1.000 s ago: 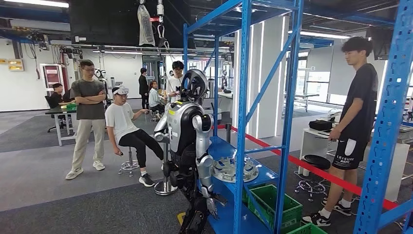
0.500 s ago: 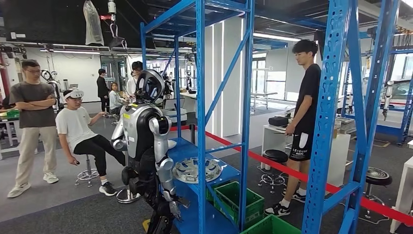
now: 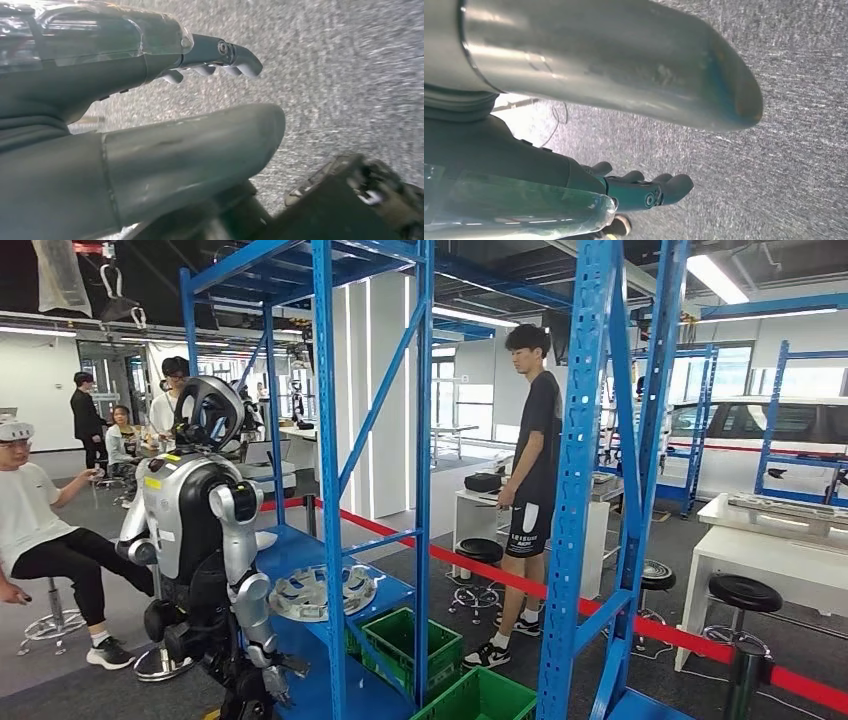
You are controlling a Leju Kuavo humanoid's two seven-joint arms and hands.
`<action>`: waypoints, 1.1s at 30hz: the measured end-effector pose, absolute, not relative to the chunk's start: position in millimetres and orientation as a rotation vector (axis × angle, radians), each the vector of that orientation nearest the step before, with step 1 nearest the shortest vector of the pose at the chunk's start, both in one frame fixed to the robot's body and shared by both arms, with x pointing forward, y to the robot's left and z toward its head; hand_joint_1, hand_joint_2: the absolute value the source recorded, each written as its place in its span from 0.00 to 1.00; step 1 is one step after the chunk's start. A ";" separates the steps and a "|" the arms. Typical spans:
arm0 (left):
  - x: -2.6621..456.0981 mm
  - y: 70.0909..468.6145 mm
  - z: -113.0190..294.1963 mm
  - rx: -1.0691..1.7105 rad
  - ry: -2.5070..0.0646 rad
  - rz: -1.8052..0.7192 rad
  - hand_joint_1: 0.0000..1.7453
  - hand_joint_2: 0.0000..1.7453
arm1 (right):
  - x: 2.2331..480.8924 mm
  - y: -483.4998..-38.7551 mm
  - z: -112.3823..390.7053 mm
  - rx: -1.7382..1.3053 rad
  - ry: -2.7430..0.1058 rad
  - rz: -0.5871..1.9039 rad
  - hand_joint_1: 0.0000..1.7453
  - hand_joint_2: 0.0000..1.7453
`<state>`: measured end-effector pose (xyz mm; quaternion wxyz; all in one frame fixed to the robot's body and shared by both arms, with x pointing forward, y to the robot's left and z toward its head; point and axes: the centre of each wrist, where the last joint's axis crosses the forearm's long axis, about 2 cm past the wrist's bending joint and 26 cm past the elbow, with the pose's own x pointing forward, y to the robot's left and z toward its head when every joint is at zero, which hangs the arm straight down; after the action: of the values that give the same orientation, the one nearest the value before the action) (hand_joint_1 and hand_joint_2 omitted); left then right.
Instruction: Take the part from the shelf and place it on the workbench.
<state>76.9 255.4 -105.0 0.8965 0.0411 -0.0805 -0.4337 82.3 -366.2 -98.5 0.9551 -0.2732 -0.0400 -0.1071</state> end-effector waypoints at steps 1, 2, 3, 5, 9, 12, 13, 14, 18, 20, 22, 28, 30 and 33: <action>77.0 255.2 -105.0 0.085 -0.168 -0.899 0.00 0.00 | 82.8 -366.6 -98.3 -0.555 -0.080 -0.218 0.00 0.00; 77.5 254.8 -104.9 0.084 -0.169 -0.898 0.00 0.00 | 82.6 -366.7 -98.3 -0.555 -0.079 -0.219 0.00 0.00; 78.1 254.6 -104.7 0.084 -0.171 -0.898 0.00 0.00 | 81.8 -367.0 -98.4 -0.556 -0.077 -0.219 0.00 0.00; 79.8 254.0 -104.4 0.084 -0.175 -0.898 0.00 0.00 | 81.0 -367.9 -98.4 -0.560 -0.073 -0.220 0.00 0.00; 77.4 253.7 -104.8 0.082 -0.173 -0.903 0.00 0.00 | 82.9 -368.5 -98.0 -0.562 -0.074 -0.223 0.00 0.00; 76.1 253.6 -105.0 0.081 -0.172 -0.909 0.00 0.00 | 82.4 -368.0 -98.2 -0.561 -0.073 -0.224 0.00 0.00; 76.2 253.8 -105.0 0.081 -0.172 -0.909 0.00 0.00 | 82.2 -367.9 -98.2 -0.561 -0.072 -0.224 0.00 0.00; 76.1 254.0 -105.1 0.081 -0.172 -0.909 0.00 0.00 | 82.5 -367.7 -98.2 -0.560 -0.073 -0.224 0.00 0.00; 76.1 254.1 -105.1 0.081 -0.174 -0.913 0.00 0.00 | 82.6 -367.2 -98.2 -0.559 -0.074 -0.223 0.00 0.00; 76.5 252.8 -104.9 0.079 -0.177 -0.914 0.00 0.00 | 82.2 -368.0 -98.2 -0.562 -0.075 -0.219 0.00 0.00; 76.2 250.9 -104.8 0.075 -0.179 -0.915 0.00 0.00 | 84.3 -370.2 -97.5 -0.567 -0.082 -0.216 0.00 0.00; 75.6 248.8 -104.8 0.071 -0.180 -0.917 0.00 0.00 | 79.9 -371.7 -98.1 -0.572 -0.076 -0.210 0.00 0.00; 75.7 247.7 -104.7 0.069 -0.181 -0.917 0.00 0.00 | 80.7 -373.5 -97.6 -0.575 -0.078 -0.209 0.00 0.00; 77.2 247.0 -104.3 0.069 -0.184 -0.918 0.00 0.00 | 81.7 -374.0 -97.4 -0.577 -0.081 -0.207 0.00 0.00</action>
<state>77.2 247.0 -104.3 0.8919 0.0335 -0.0887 -0.4421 81.7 -374.0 -97.4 0.9526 -0.2838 -0.0397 -0.1019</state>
